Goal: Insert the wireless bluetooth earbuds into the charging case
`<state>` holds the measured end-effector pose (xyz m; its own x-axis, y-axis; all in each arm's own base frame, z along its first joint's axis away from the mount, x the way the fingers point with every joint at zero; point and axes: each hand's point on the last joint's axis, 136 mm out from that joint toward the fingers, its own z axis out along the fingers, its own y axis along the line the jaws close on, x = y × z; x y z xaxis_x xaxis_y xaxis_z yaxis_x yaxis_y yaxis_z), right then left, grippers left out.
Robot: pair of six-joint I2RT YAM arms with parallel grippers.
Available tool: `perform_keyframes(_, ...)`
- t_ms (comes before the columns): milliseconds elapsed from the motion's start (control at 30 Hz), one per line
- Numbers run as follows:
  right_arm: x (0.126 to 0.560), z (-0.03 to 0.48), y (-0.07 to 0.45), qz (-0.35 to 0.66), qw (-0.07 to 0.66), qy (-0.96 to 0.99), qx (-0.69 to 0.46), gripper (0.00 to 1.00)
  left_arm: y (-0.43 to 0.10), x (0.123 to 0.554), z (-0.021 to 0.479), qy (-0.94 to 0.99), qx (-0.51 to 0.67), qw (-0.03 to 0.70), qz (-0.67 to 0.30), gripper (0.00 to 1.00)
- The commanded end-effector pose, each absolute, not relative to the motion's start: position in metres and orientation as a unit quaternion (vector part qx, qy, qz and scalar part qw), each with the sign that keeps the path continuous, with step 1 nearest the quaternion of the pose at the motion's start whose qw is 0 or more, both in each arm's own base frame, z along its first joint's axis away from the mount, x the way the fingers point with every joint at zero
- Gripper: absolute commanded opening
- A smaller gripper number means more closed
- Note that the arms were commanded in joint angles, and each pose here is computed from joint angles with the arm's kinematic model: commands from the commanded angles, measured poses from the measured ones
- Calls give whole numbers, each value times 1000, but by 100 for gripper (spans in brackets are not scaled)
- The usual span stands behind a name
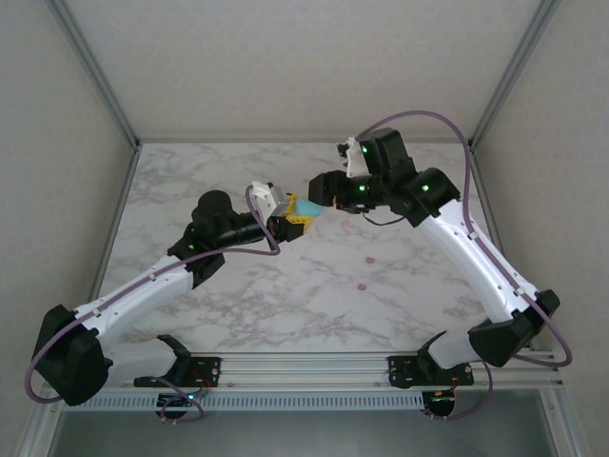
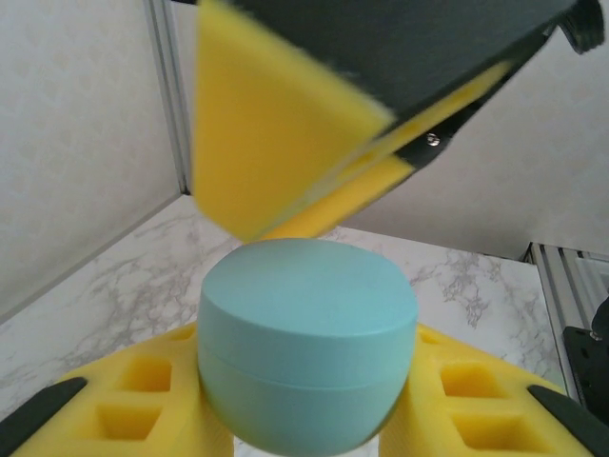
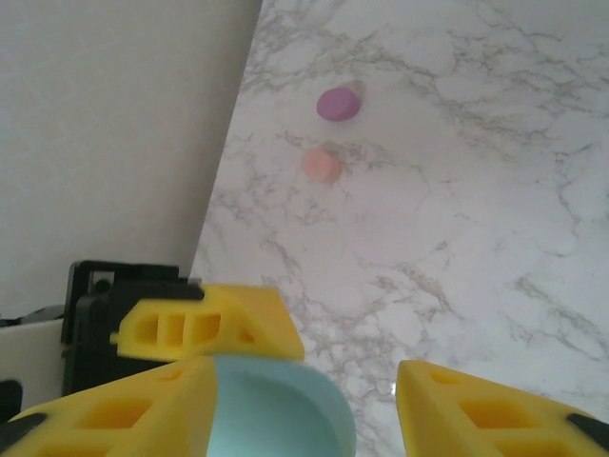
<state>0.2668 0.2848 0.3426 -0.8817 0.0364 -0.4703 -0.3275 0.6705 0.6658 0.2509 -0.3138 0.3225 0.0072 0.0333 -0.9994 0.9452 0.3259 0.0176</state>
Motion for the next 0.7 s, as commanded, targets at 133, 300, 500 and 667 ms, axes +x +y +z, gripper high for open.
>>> perform_keyframes(133, 259, 364, 279, 532, 214, 818, -46, 68, -317, 246, 363, 534, 409, 607, -422, 22)
perform_keyframes(300, 250, 376, 289, 618, 159, 768, -57, 70, -322, 245, 373, 520, 404, 604, -449, 23)
perform_keyframes(500, 248, 380, 301, 668, 113, 733, -62, 62, -326, 247, 385, 506, 397, 606, -468, 23)
perform_keyframes(667, 247, 378, 301, 669, 112, 732, -67, 53, -326, 248, 386, 505, 393, 610, -467, 23)
